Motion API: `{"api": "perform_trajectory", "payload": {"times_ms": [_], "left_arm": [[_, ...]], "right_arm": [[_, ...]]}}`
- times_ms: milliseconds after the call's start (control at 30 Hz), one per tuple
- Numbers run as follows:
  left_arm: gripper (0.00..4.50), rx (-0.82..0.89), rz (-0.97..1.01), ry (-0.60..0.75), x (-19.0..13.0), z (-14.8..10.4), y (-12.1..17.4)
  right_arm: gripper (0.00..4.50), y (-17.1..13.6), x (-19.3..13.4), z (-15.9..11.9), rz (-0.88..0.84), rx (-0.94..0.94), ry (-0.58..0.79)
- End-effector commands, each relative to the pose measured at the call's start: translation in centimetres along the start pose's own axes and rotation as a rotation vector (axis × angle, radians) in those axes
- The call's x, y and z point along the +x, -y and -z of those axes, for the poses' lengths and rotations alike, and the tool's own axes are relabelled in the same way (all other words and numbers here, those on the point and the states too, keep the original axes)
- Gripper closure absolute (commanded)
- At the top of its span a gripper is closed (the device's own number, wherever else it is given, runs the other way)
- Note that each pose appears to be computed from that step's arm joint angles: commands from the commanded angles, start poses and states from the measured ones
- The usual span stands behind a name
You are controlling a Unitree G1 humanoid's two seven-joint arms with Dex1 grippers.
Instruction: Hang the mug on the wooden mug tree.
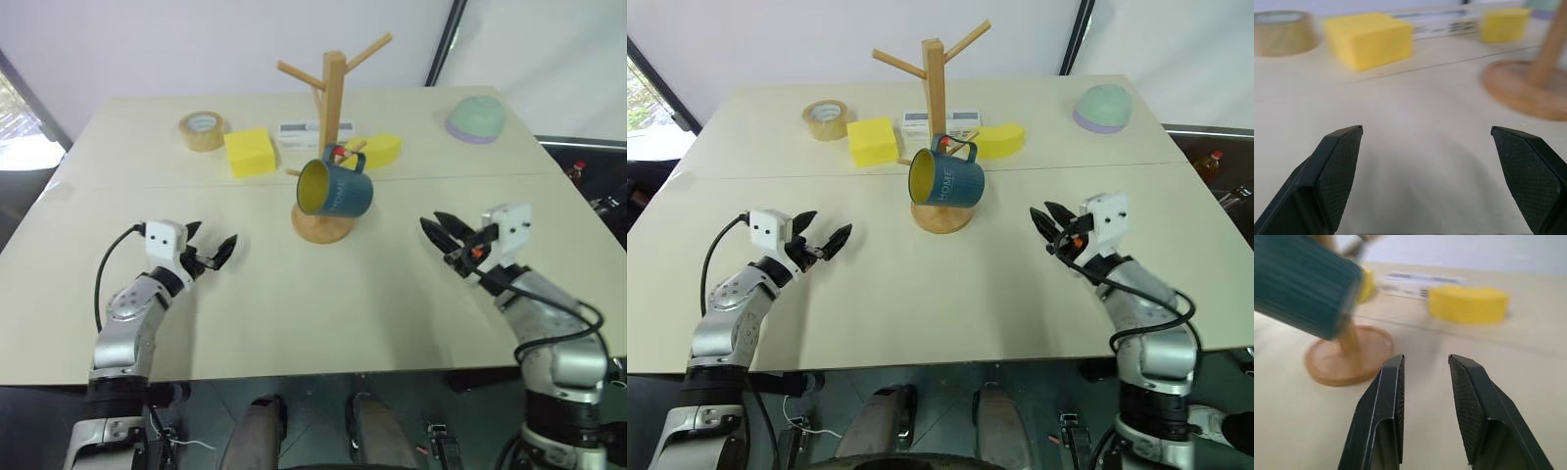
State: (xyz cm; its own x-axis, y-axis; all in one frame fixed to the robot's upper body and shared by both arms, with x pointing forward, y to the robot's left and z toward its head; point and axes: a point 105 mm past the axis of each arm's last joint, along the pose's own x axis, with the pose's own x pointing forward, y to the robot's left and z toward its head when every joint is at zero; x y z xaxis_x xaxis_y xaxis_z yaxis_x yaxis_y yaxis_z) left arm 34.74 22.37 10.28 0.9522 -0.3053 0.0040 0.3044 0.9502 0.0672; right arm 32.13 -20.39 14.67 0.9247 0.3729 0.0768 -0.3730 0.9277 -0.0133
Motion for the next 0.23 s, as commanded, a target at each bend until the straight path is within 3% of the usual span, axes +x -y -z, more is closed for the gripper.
{"api": "perform_trajectory", "payload": {"times_ms": [33, 233], "left_arm": [[0.0, 0.019, -0.084, 0.015, -0.77, 0.51, -1.0], [0.0, -0.03, -0.081, 0.006, -1.48, 1.12, -0.29]], "right_arm": [[3.06, -0.52, 0.85, 1.0, 0.038, 0.0, 0.054], [3.06, -1.19, 1.78, 1.92, 0.025, 0.014, 0.058]]}}
